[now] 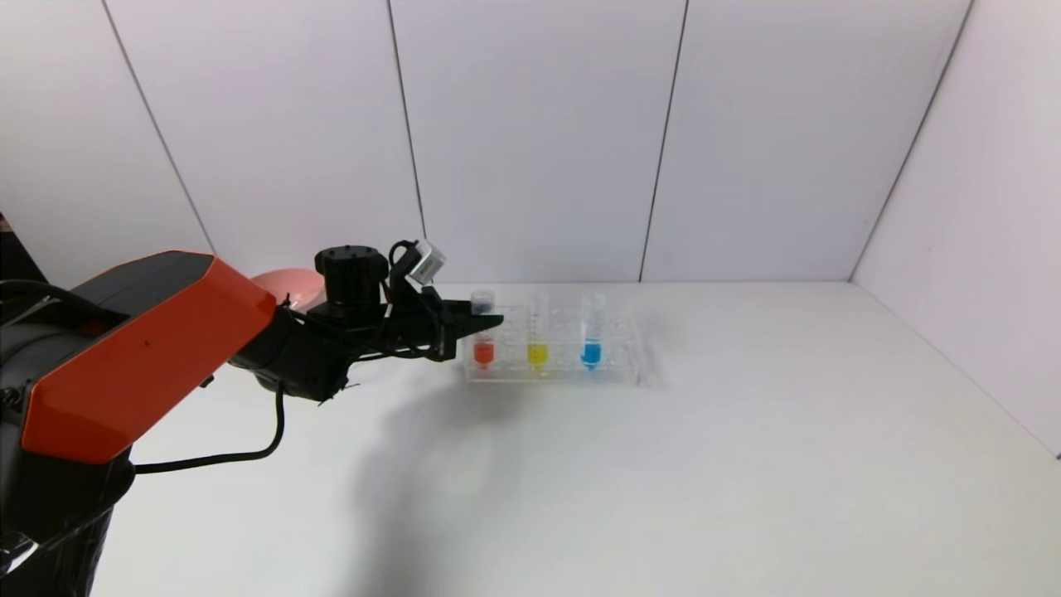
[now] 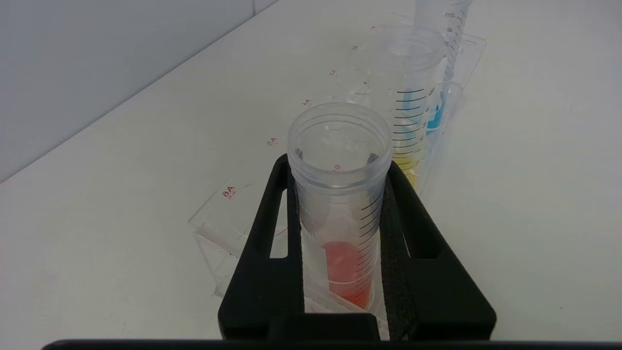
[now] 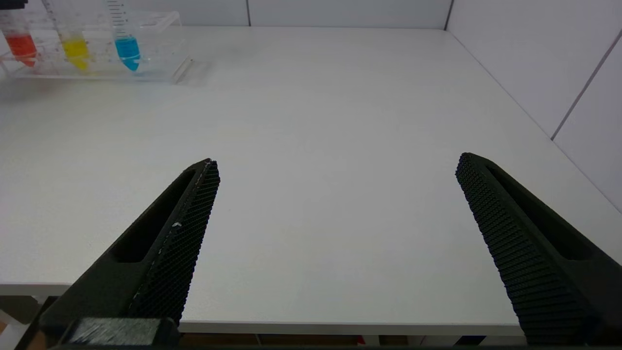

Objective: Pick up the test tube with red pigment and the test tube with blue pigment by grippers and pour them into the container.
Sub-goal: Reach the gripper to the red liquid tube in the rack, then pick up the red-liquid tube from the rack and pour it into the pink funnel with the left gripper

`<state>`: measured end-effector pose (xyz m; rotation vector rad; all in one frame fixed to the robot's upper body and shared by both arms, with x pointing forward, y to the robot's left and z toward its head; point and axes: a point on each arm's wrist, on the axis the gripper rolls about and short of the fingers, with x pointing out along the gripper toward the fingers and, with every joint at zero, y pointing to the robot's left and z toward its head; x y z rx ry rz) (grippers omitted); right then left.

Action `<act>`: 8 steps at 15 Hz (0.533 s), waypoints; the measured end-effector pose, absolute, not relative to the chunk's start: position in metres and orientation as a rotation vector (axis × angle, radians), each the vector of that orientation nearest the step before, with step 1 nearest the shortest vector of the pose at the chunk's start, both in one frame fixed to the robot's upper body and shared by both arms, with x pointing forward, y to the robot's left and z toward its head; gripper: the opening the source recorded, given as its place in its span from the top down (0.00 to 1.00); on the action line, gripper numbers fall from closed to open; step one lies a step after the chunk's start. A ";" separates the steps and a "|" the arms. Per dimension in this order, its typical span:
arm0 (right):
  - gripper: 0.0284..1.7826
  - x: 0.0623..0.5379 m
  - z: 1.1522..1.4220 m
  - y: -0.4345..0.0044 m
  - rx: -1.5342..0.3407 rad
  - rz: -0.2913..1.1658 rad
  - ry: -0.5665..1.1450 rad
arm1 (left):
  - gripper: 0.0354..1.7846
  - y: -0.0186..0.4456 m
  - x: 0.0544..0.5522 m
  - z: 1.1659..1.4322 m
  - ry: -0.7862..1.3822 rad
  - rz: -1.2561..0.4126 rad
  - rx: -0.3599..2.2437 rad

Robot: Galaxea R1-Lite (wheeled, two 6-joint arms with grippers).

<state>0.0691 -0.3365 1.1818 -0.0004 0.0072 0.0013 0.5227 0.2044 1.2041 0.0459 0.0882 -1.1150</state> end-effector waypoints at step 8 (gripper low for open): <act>0.00 0.069 1.182 -0.337 0.000 0.001 0.007 | 0.76 0.206 0.516 1.227 0.063 -1.112 0.054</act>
